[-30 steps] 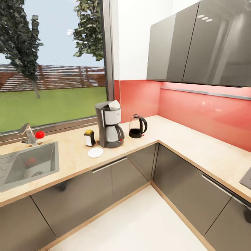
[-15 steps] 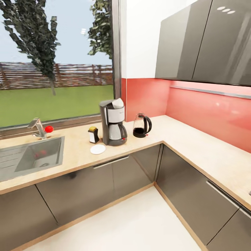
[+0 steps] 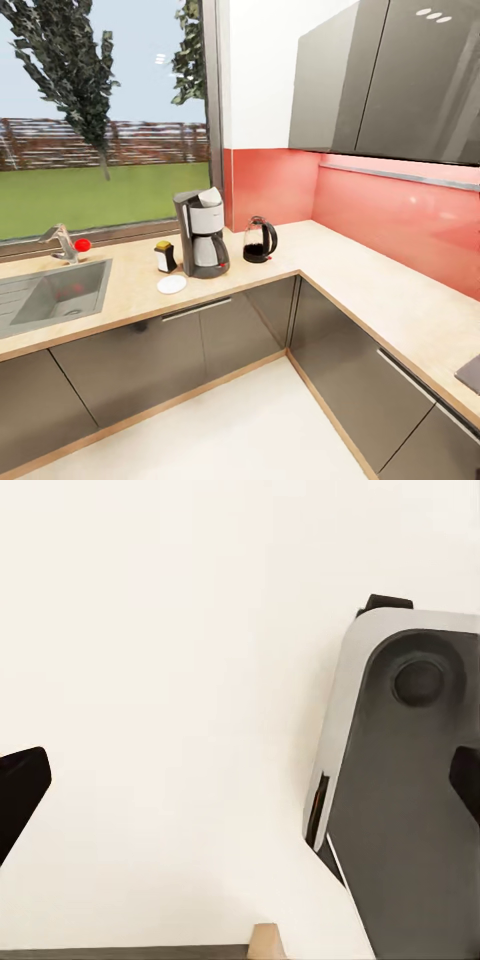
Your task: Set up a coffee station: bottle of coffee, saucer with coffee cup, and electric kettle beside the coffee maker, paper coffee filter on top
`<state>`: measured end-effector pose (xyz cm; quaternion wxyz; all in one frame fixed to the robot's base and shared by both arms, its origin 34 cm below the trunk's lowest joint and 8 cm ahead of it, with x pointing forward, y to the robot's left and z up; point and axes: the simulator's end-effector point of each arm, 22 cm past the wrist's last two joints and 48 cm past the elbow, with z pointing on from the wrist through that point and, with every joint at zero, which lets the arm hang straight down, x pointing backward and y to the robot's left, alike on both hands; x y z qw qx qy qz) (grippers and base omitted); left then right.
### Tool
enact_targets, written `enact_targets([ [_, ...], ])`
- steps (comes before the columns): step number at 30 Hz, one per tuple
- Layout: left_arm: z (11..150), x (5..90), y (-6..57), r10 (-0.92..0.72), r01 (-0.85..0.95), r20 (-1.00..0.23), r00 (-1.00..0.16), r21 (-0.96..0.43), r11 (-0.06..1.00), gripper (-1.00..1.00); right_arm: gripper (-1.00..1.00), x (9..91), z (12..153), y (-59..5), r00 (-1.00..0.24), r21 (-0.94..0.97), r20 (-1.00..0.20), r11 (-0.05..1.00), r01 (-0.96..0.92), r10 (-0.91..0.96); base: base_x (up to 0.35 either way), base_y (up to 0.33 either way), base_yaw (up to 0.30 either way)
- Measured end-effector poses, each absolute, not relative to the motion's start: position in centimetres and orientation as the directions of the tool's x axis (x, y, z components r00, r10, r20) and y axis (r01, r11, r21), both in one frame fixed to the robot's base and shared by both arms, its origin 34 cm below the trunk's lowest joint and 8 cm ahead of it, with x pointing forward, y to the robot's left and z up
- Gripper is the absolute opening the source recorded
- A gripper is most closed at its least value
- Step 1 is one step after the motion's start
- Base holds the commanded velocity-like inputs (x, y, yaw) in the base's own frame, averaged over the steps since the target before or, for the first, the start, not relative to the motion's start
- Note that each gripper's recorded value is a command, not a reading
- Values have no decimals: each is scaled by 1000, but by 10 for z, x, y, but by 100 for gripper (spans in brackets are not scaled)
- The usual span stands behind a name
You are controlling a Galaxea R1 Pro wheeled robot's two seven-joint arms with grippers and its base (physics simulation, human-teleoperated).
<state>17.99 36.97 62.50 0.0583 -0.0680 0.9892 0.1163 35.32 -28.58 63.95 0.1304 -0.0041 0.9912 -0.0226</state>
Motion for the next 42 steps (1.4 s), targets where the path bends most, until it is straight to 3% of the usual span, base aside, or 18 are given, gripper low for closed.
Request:
enact_targets([
  [7,625,179,372,-125,-152,-131,-984,225,962,100,100,357,640,-285,-961,-46,-275,999,-3,-16,0,-262,-40],
  [9,626,177,375,-123,-150,-126,-984,229,962,100,100,388,650,-275,-937,-30,-348,999,-9,-19,0,-74,-4],
  [15,625,172,373,-123,-147,-116,-986,227,963,100,100,513,717,-263,-793,-13,-609,1000,-14,-19,0,-18,-1],
  [21,625,158,376,-123,-144,-101,-987,234,962,100,100,582,782,-222,-645,38,-764,999,-34,7,0,-2,0],
  [39,628,153,388,-116,-137,-100,-988,249,959,100,100,739,1043,-196,-145,77,-987,995,-64,67,0,0,0],
  [42,627,153,387,-108,-130,-101,-989,247,960,100,100,753,1062,-196,-131,74,-989,995,-66,65,0,0,0],
])
